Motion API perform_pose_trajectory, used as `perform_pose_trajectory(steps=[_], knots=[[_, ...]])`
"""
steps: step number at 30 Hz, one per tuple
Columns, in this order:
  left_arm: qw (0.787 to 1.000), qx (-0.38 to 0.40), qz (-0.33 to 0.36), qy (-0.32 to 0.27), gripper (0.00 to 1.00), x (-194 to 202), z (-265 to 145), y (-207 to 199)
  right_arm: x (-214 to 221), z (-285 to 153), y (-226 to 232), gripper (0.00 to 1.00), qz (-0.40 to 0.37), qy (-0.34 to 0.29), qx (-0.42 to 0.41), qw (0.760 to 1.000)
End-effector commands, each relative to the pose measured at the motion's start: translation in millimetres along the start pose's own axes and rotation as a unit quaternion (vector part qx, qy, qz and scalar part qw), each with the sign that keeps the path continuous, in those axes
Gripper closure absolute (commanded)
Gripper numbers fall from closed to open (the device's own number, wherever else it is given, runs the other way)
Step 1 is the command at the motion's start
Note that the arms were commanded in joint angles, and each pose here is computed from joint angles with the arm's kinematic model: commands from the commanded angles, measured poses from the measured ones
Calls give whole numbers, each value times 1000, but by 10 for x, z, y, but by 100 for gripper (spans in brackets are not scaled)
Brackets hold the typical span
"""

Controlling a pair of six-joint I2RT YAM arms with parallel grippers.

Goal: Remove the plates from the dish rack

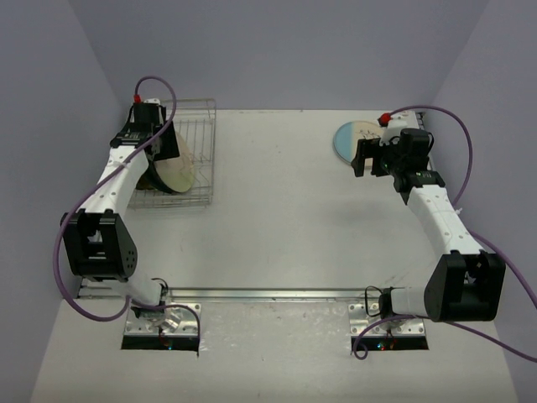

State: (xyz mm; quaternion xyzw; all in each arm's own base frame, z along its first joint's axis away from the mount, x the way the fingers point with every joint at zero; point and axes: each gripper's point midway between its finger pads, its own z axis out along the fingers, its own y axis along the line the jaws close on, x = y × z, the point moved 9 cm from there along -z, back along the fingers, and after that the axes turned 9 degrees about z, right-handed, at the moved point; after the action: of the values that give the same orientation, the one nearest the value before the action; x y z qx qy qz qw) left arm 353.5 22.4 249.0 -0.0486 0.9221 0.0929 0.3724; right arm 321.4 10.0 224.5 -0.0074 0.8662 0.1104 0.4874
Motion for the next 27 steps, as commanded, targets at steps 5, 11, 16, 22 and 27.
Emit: perform_pose_trajectory(steps=[5, 11, 16, 22, 27], knots=[[999, 48, -9, 7, 53, 16, 341, -208, -77, 3, 18, 1, -14, -23, -1, 1000], [995, 99, -20, -10, 63, -14, 378, -243, -23, -2, 18, 1, -14, -18, -3, 1000], [995, 96, -17, -38, 79, -64, 275, -217, 26, -3, 20, 1, -13, -14, -6, 1000], [995, 67, -6, -69, 100, -169, 116, -120, 41, -10, 41, 1, -7, -11, -16, 1000], [993, 60, 5, -105, 100, -306, -68, -65, 52, -22, 48, 1, -4, -10, -18, 1000]])
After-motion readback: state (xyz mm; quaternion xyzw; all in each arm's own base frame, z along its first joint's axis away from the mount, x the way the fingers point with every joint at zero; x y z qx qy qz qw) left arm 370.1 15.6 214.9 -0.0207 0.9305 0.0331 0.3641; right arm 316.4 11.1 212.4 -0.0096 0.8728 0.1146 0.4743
